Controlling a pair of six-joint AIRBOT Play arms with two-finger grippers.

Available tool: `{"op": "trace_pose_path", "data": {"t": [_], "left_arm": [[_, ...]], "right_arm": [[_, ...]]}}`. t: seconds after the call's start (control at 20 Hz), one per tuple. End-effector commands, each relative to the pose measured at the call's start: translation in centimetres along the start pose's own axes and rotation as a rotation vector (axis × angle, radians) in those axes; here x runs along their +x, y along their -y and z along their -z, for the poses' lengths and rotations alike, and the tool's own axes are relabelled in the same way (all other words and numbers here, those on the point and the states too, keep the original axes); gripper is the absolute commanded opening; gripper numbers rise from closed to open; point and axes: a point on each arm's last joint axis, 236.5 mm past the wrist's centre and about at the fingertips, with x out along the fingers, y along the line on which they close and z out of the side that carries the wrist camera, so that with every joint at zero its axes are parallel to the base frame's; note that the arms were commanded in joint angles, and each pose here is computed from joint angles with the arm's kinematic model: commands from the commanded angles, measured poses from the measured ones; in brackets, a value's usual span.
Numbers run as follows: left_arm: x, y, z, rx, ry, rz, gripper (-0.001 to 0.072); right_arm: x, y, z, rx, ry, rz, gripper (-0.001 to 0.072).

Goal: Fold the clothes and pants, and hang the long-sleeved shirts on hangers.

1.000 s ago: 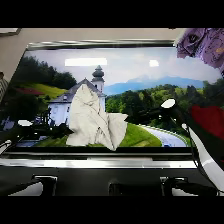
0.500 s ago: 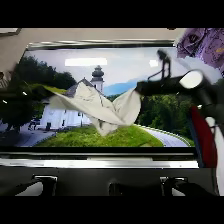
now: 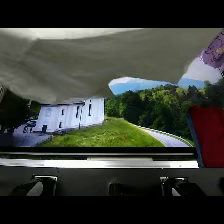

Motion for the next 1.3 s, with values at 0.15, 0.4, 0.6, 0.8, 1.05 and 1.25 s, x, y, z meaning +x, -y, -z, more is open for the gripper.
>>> {"op": "trace_pose_path", "data": {"t": [0.15, 0.4, 0.6, 0.8, 1.05, 1.25], "left_arm": [[-11.3, -1.2, -4.4, 0.020, 0.235, -0.190, 0.0013], [-2.0, -3.4, -1.7, 0.036, 0.065, -0.169, 0.0013], [12.6, -7.8, 7.8, -0.018, -0.253, -0.143, 0.0014], [26.8, -11.4, 19.5, -0.024, -0.441, -0.124, 0.0013], [36.6, -13.1, 32.3, -0.037, -0.546, -0.116, 0.0013], [38.7, -13.4, 40.2, -0.065, -0.665, -0.116, 0.0015]], "right_arm": [[-8.8, -0.9, -3.8, 0.100, 0.154, 0.011, 0.0031], [0.5, 0.8, 2.7, 0.238, -0.124, 0.047, 0.0031], [12.7, 3.4, 16.0, 0.289, -0.555, 0.114, 0.0031], [23.0, 6.2, 30.7, 0.320, -0.845, 0.176, 0.0031], [30.4, 8.3, 43.0, 0.341, -0.929, 0.210, 0.0031], [33.0, 8.8, 48.0, 0.374, -0.933, 0.220, 0.0032]]}}
